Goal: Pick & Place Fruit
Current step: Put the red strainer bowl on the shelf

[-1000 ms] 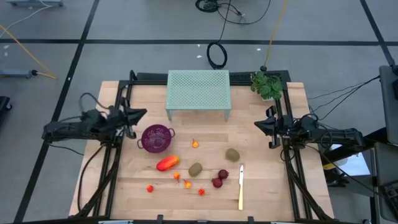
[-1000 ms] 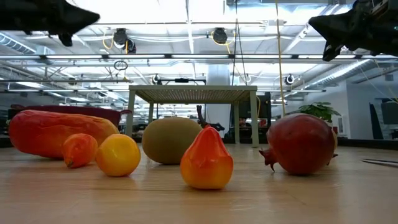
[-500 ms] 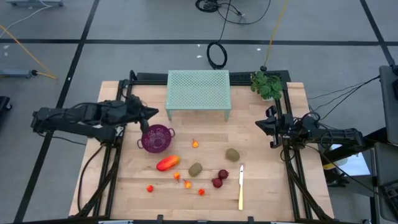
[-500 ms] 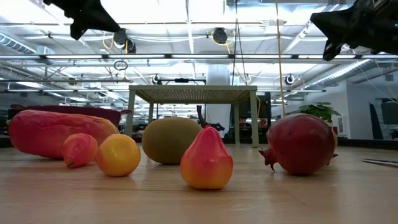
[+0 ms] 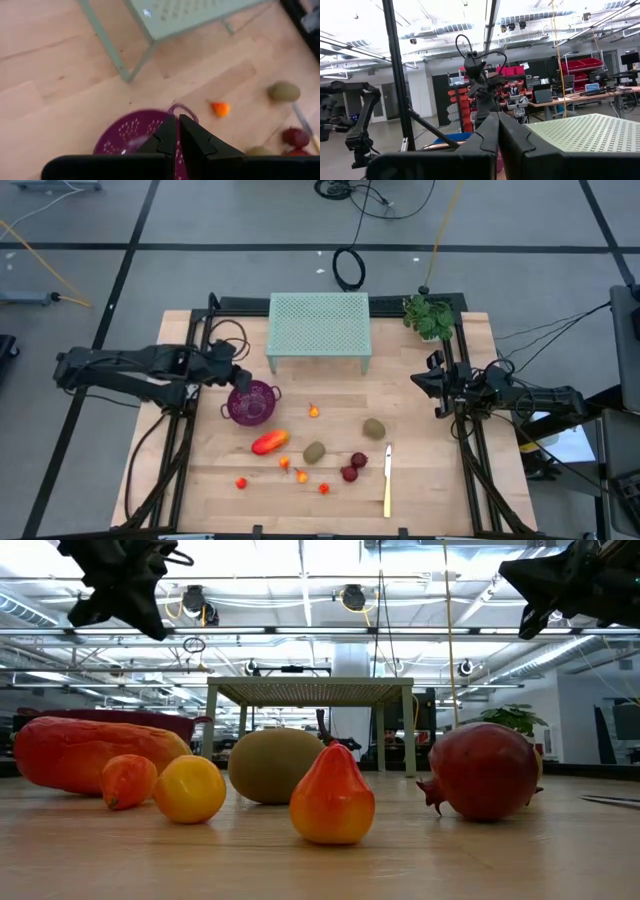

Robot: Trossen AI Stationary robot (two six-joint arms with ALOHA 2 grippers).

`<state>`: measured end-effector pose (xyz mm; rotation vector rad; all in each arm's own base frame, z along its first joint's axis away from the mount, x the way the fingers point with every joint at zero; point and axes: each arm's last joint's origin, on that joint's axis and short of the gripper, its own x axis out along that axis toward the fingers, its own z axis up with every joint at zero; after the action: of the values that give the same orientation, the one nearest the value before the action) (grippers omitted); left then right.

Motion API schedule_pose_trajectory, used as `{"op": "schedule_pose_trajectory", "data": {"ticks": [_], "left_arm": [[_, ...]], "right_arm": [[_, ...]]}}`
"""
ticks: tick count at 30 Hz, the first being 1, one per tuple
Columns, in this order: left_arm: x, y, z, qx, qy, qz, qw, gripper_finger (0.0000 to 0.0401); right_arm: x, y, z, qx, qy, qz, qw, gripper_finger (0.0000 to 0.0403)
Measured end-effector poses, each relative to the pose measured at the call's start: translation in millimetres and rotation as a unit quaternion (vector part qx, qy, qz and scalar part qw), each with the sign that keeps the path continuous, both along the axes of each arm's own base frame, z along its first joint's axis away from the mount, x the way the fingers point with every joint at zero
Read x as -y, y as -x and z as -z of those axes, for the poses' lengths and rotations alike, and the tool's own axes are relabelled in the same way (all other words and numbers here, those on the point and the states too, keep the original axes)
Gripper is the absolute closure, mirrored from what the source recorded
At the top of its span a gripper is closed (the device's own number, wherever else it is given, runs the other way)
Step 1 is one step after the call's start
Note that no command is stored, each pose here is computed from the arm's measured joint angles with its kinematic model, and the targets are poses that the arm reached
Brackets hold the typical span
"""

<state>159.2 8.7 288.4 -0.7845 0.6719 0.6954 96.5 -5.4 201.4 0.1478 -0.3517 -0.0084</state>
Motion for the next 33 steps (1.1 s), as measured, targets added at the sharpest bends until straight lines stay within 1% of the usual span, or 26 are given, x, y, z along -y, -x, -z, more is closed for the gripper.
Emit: {"op": "schedule_pose_trajectory", "data": {"ticks": [3,14,17,23,26,29,31,33], "left_arm": [[0,0,0,-0.006,-0.001,0.015,1.0,0.038],[0,1,1,-0.011,0.002,0.01,1.0,0.038],[0,5,4,-0.026,0.02,-0.014,0.999,0.038],[0,18,12,-0.085,0.056,-0.079,0.992,0.0379],[0,21,13,-0.099,0.059,-0.086,0.99,0.0376],[0,21,13,-0.099,0.059,-0.086,0.99,0.0353],[0,21,13,-0.099,0.058,-0.086,0.99,0.0324],[0,21,13,-0.099,0.057,-0.087,0.99,0.0286]], "right_arm": [[0,0,0,0.0,0.0,0.0,1.0,0.0403],[0,0,1,-0.004,0.0,0.0,1.0,0.0403],[0,0,1,-0.004,0.0,0.0,1.0,0.0403],[0,0,1,-0.004,0.0,0.0,1.0,0.0403],[0,0,1,-0.004,0.0,0.0,1.0,0.0403],[0,0,1,-0.004,0.0,0.0,1.0,0.0403],[0,0,1,-0.004,0.0,0.0,1.0,0.0403],[0,0,1,-0.004,0.0,0.0,1.0,0.0403]]}}
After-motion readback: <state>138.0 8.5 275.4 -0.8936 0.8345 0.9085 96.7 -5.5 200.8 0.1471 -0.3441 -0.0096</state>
